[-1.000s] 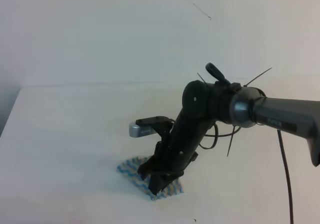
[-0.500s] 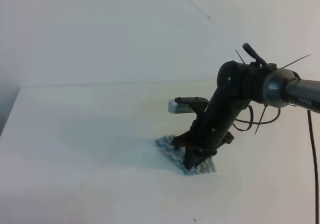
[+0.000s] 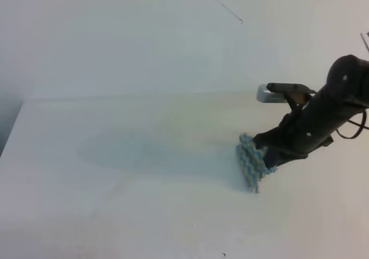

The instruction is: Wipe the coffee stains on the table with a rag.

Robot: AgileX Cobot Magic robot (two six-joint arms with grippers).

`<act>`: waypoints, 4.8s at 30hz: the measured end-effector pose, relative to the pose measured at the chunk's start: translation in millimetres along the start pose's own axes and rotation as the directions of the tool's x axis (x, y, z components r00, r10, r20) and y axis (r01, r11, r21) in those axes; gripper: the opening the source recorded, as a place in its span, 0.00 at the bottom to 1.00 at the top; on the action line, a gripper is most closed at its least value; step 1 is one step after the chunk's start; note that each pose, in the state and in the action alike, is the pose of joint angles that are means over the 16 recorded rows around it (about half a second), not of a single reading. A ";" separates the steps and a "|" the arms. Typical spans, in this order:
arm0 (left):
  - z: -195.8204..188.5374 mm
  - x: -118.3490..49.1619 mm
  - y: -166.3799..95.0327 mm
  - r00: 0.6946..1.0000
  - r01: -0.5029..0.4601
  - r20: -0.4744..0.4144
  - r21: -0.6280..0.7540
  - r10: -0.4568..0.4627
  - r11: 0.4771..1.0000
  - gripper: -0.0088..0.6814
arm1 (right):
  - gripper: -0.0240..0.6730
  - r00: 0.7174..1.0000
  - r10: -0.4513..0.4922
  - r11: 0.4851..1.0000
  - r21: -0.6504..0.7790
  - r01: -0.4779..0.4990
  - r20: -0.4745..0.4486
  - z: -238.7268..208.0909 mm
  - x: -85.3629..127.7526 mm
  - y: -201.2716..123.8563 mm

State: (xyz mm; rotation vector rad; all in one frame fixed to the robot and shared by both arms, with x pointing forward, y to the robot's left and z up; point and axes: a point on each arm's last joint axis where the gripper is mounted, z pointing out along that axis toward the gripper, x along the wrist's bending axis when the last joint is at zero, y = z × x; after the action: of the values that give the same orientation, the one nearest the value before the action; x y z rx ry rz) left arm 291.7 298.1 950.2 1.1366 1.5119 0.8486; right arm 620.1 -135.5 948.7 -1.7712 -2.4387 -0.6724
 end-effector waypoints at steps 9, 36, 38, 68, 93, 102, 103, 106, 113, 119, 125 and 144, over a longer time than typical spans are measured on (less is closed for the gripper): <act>0.4 0.3 -0.7 1.000 0.000 -0.001 0.002 0.000 1.000 0.01 | 0.16 0.999 -0.027 0.998 -0.057 0.028 0.028 -22.6 -11.1 -13.2; -0.3 -0.3 0.9 1.000 0.000 0.001 -0.003 0.000 1.000 0.01 | 0.53 0.941 -0.328 0.795 -0.514 0.323 0.085 -225.1 56.4 -42.1; -0.6 -0.6 1.7 1.000 0.000 0.002 -0.005 0.000 1.000 0.01 | 0.44 0.932 -0.350 0.755 -0.558 0.344 0.101 -245.3 62.8 -51.5; -1.3 -1.5 4.5 1.000 0.000 0.004 -0.014 0.000 1.000 0.01 | 0.03 0.910 -0.377 0.714 -0.572 0.403 0.172 -260.2 63.6 -61.5; -2.4 -2.5 7.5 1.000 0.000 0.007 -0.020 0.000 1.000 0.01 | 0.03 0.837 0.236 0.386 -0.838 0.386 0.494 -281.7 -13.2 -213.8; -1.8 -2.0 6.0 1.000 0.000 0.005 -0.016 0.000 1.000 0.01 | 0.03 0.827 0.302 0.346 -0.863 0.368 0.474 -216.4 -16.8 -295.0; -1.8 -2.0 6.0 1.000 0.000 0.005 -0.016 0.000 1.000 0.01 | 0.03 0.826 0.303 0.343 -0.864 0.370 0.474 -209.4 -17.8 -300.6; -1.4 -1.7 5.1 1.000 0.000 0.004 -0.013 0.000 1.000 0.01 | 0.03 0.827 0.307 0.335 -0.866 0.370 0.472 -189.2 -21.5 -314.4; -1.7 -2.2 6.6 1.000 0.000 0.004 -0.014 0.000 1.000 0.01 | 0.03 0.839 0.293 0.367 -0.864 0.345 0.459 -158.7 -27.7 -329.4; -2.1 -2.7 8.1 1.000 0.000 0.005 -0.014 0.000 1.000 0.01 | 0.03 0.862 0.275 0.434 -0.855 0.283 0.425 -146.3 -28.7 -333.3; -1.8 -2.4 7.3 1.000 0.000 0.004 -0.012 0.000 1.000 0.01 | 0.03 0.864 0.299 0.490 -0.842 0.225 0.405 -140.3 -31.7 -336.9; -0.2 -1.0 3.3 1.000 0.000 0.000 -0.001 0.000 1.000 0.01 | 0.03 0.841 0.287 0.534 -0.806 0.256 0.458 -139.8 -35.1 -339.5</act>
State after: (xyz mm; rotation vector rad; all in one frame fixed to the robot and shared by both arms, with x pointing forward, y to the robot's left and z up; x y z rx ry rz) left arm 292.3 298.1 953.6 1.1357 1.5115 0.8493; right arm 291.8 -303.3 958.5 -2.6146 -2.5900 -1.8766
